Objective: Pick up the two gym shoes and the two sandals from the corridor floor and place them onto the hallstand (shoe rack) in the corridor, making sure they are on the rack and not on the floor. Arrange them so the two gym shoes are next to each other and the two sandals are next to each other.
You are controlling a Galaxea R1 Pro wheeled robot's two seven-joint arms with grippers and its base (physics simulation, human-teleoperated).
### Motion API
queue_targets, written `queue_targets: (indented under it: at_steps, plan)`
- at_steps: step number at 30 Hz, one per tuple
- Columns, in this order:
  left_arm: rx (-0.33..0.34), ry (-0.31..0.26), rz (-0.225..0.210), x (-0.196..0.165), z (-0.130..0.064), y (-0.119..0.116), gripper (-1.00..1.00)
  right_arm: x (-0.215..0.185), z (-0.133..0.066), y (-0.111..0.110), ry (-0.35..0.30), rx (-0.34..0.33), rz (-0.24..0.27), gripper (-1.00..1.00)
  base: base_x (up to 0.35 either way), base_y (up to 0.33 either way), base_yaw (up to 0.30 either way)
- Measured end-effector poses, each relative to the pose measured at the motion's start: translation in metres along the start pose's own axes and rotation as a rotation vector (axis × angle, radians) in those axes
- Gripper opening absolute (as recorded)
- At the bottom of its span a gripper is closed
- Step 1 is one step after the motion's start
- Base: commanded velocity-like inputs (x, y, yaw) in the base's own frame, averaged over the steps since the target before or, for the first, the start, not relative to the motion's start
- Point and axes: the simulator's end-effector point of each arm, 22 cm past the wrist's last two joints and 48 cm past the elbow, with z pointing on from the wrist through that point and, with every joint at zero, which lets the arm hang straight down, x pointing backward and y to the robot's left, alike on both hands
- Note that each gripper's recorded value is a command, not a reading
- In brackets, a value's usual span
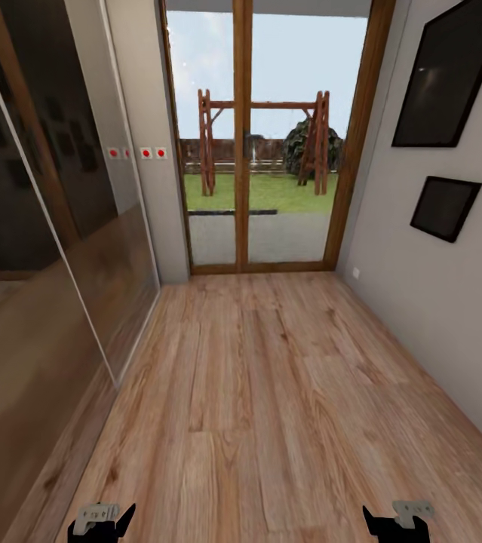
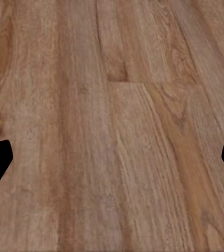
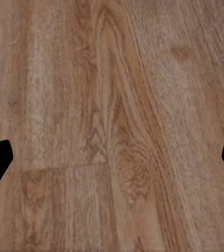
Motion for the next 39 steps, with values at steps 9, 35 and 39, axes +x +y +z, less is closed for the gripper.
queue_targets:
  at_steps: [9, 35, 39]
  plan:
    - [0.0, 0.0, 0.0, 0.0001, 0.0001, -0.0003, 1.0, 0.0, 0.0, 0.0, 0.0, 0.0, 0.0, 1.0, 0.337, 0.082, -0.072]
    - [0.002, -0.011, 0.001, -0.0049, 0.0002, -0.0016, 1.0, -0.0047, -0.0007, -0.0005, -0.01, 0.002, 0.001, 1.0, 0.337, 0.026, -0.231]
    - [0.002, -0.011, 0.001, -0.0049, 0.0001, -0.0016, 1.0, -0.0049, -0.0007, -0.0003, -0.01, 0.001, 0.0, 1.0, 0.337, 0.065, -0.034]
